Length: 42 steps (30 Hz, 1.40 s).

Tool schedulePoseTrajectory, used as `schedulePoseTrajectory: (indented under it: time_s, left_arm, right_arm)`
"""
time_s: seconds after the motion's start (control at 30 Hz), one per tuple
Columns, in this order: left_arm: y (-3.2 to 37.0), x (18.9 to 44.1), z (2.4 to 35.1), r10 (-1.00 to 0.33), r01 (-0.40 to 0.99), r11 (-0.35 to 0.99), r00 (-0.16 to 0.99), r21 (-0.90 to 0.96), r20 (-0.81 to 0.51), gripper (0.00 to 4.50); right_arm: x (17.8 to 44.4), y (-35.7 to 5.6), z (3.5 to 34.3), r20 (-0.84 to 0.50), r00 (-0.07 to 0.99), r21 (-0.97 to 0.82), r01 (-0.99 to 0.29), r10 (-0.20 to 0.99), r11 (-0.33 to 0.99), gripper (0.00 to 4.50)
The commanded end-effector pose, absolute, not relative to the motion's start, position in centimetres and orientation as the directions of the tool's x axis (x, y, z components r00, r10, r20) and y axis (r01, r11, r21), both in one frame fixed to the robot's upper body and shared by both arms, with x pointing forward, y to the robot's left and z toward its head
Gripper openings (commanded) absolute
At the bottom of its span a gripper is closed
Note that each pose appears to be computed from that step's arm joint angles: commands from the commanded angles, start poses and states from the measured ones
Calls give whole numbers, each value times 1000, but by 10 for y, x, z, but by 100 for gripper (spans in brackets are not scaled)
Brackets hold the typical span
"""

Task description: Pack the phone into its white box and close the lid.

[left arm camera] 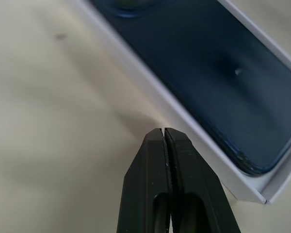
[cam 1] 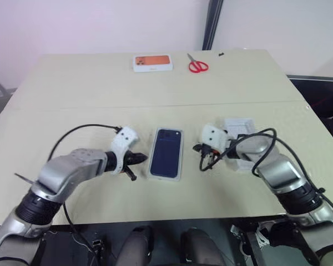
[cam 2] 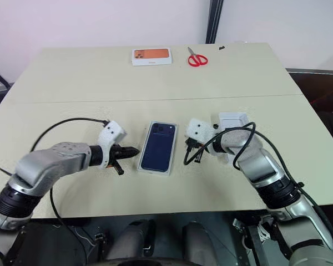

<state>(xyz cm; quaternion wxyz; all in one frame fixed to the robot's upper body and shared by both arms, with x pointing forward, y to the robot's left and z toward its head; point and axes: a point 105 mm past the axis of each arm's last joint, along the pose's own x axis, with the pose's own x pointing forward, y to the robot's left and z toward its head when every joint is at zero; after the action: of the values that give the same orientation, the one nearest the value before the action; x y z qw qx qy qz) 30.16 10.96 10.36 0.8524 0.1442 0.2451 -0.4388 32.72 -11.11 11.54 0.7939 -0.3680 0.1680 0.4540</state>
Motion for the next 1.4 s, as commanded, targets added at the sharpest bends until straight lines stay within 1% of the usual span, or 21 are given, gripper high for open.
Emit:
schedulePoseTrajectory:
  time_s: [0.03,0.27,0.43,0.57,0.7,0.77,0.93,1.23,1.37,1.4]
  left_arm:
    - [101,305,105,-696,860,500,469,101,-544,11]
    - [71,307,103,-753,894,442,416,77,-510,11]
    - [46,309,104,-792,913,405,378,52,-479,11]
    - [23,314,105,-819,929,368,338,27,-463,11]
    - [1,312,106,-842,956,292,265,16,-469,11]
    - [-6,313,107,-846,962,271,251,25,-470,11]
    - [-11,321,107,-843,958,284,263,26,-469,11]
    - [-7,323,107,-845,956,291,267,20,-463,11]
    - [2,322,115,-853,954,299,280,27,-440,11]
    - [5,322,118,-856,952,304,288,33,-429,7]
  right_arm:
    - [326,-98,125,-579,544,-494,-827,607,269,0]
    - [322,-92,124,-584,531,-498,-832,614,245,0]
    - [326,-116,128,-609,556,-507,-822,565,261,0]
    - [323,-135,129,-633,555,-501,-825,539,261,0]
    - [323,-152,129,-652,566,-504,-821,505,269,0]
    - [324,-159,129,-657,576,-509,-815,487,277,0]
    - [320,-166,127,-671,571,-500,-820,473,280,0]
    - [321,-174,127,-677,587,-518,-809,445,280,0]
    - [325,-184,147,-649,620,-529,-784,441,323,0]
    - [324,-186,154,-643,621,-517,-784,448,344,25]
